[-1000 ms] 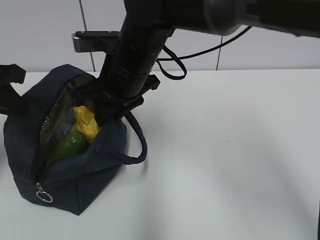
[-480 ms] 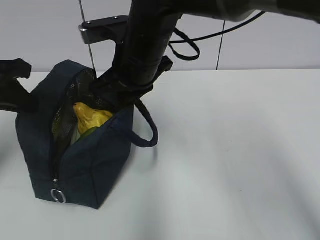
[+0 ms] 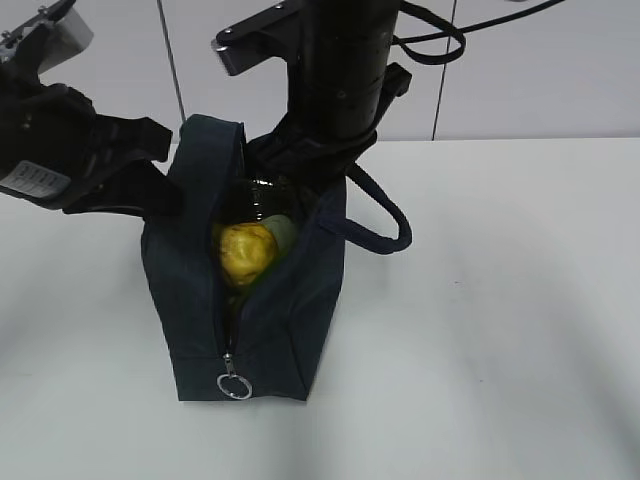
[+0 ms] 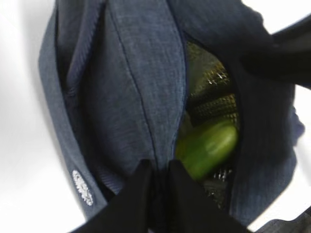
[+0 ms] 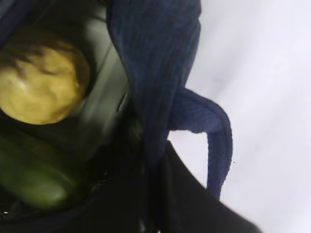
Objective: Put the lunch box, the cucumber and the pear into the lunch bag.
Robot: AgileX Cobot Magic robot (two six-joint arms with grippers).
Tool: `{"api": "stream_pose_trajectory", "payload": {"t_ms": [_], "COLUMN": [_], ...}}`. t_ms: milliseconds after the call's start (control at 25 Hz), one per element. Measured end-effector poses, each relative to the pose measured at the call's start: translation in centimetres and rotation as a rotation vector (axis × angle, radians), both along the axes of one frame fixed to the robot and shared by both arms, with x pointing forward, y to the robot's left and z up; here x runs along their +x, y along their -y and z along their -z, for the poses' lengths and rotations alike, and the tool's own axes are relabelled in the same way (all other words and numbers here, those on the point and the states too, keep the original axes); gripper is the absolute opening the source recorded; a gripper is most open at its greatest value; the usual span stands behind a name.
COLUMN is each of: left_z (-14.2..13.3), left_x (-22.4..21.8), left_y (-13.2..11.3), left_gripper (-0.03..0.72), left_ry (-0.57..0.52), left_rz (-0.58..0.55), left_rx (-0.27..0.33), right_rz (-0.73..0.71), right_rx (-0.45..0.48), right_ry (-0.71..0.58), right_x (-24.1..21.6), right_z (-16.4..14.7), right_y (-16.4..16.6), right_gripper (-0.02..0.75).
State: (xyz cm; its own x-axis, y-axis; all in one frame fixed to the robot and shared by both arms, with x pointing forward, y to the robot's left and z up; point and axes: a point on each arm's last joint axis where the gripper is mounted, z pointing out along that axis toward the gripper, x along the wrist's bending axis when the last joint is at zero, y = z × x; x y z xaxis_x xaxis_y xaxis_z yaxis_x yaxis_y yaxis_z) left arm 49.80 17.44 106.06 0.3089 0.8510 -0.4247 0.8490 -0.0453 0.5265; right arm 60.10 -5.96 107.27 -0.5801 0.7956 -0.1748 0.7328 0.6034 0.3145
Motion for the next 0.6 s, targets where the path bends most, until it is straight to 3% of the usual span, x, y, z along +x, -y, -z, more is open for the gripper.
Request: {"api": "stream_pose_trajectory", "payload": {"t_ms": [280,600], "left_z": [0.2,1.6], "left_x": [-0.3,-0.1], "left_y": [1.6,2.9], "left_gripper": [0.016,0.015], "left_ry": [-0.007,-0.052], "left_rz": [0.025,0.049], "left_rx": [-0.037,-0.033], "right_rz": [0.053,0.056], "right_rx": [-0.009,-0.007], "right_ry": [0.000,-0.002], "right_x": [1.1,1.1], "right_z": [0.0,0.0], "right_y": [1.9,1.9], "right_gripper": [0.008,0.007]}}
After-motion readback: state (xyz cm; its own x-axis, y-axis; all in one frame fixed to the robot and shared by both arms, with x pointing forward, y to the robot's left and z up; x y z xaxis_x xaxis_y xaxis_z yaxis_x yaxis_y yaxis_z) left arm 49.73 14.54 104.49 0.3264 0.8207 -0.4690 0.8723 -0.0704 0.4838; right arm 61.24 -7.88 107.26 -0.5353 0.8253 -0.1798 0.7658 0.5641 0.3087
